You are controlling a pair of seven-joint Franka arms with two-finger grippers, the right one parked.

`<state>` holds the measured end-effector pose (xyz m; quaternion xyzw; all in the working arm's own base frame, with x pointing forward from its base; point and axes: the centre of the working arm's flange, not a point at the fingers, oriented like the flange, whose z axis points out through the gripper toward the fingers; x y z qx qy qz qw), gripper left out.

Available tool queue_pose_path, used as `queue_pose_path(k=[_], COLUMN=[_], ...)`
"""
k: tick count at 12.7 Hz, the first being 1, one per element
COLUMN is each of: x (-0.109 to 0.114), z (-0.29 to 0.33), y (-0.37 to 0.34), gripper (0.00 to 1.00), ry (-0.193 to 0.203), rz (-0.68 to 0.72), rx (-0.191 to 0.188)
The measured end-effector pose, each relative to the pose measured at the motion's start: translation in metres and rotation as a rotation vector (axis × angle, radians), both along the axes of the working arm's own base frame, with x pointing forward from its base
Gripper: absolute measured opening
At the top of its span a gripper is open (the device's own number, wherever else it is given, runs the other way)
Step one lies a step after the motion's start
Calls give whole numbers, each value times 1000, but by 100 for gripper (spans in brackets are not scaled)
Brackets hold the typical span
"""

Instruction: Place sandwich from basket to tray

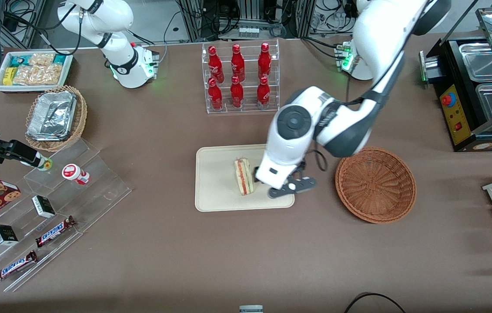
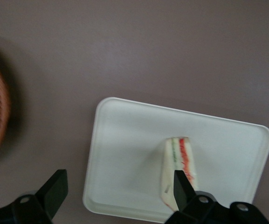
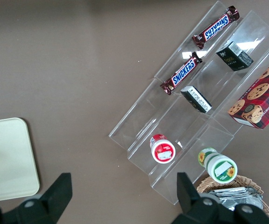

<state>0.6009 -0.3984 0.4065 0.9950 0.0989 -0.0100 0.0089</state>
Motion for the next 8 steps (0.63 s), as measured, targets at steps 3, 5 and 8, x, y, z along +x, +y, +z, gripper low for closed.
queue_pose_path(k=[3, 5, 8], x=[12, 16, 9], z=[7, 15, 25], y=[55, 95, 137], gripper=[100, 100, 100], ry=[42, 54, 65], rz=[-116, -143, -173], rx=[38, 49, 71])
